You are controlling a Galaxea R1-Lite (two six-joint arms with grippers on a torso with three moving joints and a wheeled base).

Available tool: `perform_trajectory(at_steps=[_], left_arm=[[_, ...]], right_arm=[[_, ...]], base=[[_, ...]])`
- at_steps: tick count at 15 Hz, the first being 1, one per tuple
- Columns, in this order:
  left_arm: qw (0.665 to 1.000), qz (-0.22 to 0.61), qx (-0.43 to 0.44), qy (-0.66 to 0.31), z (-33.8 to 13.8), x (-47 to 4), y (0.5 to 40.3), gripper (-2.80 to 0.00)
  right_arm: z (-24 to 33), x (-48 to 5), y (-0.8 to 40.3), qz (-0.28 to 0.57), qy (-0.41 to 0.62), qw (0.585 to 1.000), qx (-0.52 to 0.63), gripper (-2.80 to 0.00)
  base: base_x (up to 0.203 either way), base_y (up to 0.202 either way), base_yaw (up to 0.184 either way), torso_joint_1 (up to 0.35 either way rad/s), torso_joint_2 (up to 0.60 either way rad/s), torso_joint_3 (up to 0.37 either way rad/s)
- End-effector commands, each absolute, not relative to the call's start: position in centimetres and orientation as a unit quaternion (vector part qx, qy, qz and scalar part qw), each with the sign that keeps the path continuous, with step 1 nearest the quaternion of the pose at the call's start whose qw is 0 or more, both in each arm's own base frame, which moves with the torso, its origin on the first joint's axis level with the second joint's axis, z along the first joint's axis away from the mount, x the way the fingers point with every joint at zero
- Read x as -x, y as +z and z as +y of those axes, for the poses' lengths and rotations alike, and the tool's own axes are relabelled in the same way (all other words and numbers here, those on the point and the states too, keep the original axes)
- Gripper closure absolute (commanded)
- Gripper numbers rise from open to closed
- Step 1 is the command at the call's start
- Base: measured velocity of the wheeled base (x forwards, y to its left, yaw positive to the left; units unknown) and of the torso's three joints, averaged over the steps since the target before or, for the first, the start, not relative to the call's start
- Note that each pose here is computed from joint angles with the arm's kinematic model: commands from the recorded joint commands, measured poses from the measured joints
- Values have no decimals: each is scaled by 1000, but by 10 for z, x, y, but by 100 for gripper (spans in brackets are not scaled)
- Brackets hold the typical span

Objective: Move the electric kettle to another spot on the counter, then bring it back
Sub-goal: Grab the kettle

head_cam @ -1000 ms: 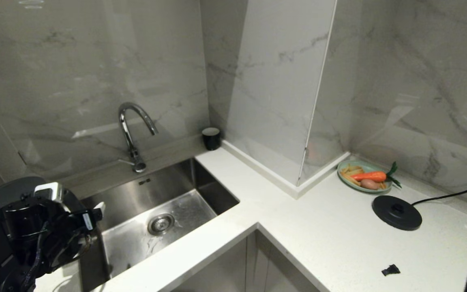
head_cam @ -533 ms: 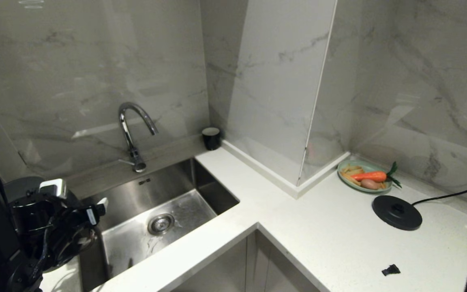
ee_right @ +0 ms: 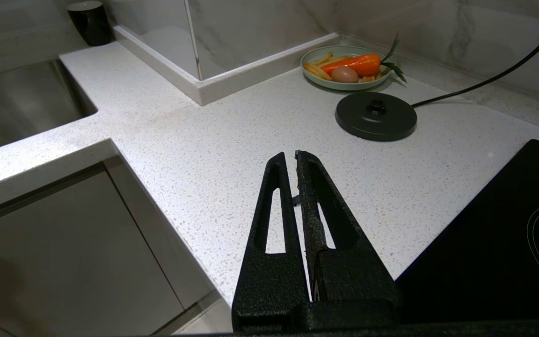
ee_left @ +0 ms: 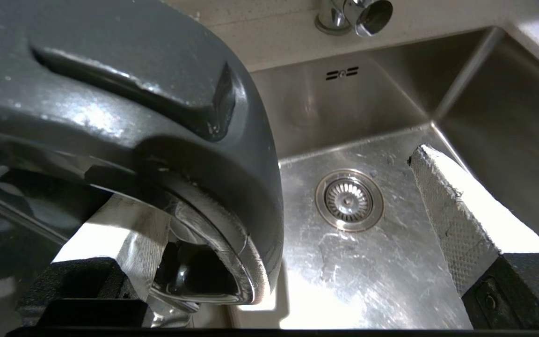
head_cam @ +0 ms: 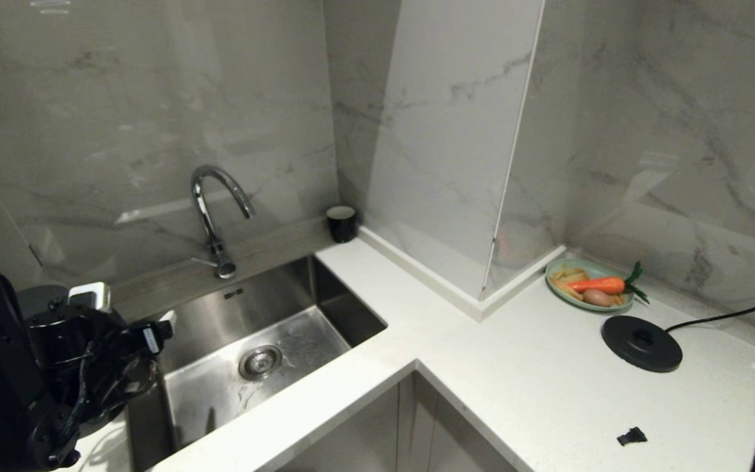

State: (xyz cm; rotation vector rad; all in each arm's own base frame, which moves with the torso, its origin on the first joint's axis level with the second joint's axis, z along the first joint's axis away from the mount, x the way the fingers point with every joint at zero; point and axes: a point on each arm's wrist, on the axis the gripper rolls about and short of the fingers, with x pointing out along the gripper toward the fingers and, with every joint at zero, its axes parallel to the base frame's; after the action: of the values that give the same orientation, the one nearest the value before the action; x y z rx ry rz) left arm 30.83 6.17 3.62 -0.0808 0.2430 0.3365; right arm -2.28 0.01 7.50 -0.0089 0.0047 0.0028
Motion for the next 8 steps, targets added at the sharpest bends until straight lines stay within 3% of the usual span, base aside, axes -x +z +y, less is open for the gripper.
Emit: perform_trajectory(at_steps=[1,8], left_arm=[[979,112,40,167,62,-313,37,-280],[979,108,40,168,63,-313,38,-280]], right_arm=[[0,23,75,2,2,1000,5,0],[0,23,75,2,2,1000,5,0]], base=[[0,0,0,0,0,0],[0,0,0,0,0,0]])
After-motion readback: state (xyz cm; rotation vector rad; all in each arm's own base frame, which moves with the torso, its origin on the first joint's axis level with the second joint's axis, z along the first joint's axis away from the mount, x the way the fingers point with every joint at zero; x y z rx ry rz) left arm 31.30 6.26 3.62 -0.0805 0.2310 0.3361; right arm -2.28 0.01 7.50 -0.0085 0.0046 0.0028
